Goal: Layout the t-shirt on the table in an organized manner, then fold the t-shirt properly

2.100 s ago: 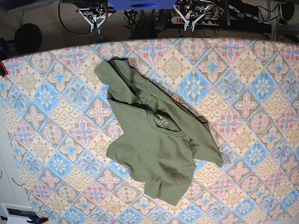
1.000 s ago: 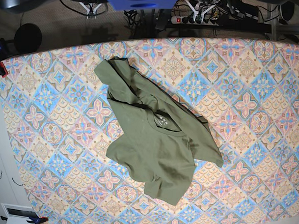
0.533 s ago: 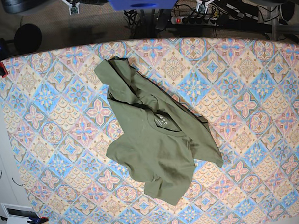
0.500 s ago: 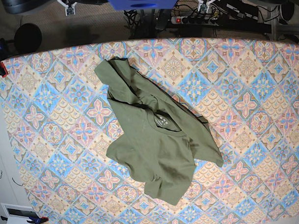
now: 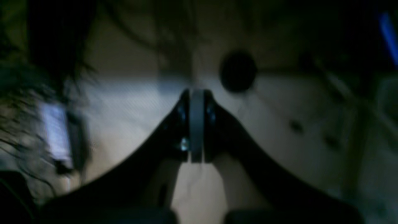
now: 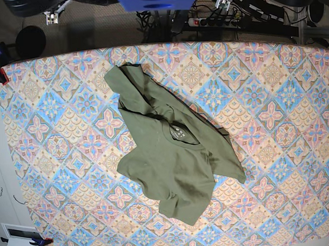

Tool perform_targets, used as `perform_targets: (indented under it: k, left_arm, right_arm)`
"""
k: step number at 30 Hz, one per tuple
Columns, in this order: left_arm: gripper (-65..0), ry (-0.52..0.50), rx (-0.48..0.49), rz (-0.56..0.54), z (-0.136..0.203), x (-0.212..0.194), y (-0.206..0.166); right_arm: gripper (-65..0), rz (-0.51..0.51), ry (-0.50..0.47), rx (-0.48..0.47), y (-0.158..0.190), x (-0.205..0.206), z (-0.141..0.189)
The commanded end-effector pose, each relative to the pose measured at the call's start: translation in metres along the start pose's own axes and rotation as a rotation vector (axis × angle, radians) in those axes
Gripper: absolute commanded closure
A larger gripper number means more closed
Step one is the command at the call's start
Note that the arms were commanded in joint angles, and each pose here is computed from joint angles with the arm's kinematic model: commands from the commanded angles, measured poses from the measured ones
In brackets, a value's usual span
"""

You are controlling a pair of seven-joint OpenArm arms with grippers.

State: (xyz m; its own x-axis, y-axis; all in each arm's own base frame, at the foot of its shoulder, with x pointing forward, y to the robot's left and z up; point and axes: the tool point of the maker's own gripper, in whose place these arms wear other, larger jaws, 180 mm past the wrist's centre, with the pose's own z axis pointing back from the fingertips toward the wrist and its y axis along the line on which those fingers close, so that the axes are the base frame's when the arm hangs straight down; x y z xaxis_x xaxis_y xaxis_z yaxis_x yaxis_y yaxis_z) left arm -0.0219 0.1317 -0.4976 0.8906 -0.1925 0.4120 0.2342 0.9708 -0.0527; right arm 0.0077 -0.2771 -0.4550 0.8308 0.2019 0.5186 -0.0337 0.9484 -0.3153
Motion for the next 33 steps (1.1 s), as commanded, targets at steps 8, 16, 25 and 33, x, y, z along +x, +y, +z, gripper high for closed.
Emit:
perform_targets:
  k: [8,16,25,33]
  left_arm:
    - [0.0,-0.163,0.059,0.007,0.045,0.055,0.019]
    - [0.0,-0.236,0.054,0.004,0.064,0.083,0.015]
    - [0.0,-0.324,0.059,-0.004,0.065,0.116,0.018]
    - [0.0,-0.356,0.078,-0.012,0.054,0.152,0.026]
  right_arm:
    - [0.0,0.032,-0.155,-0.011,-0.007,0.077,0.032]
    - [0.0,0.041,-0.122,-0.001,-0.004,0.078,0.041]
    - [0.0,0.018,-0.233,0.045,0.019,0.118,0.026]
    - [0.0,0.004,-0.407,0.177,0.07,0.186,0.013]
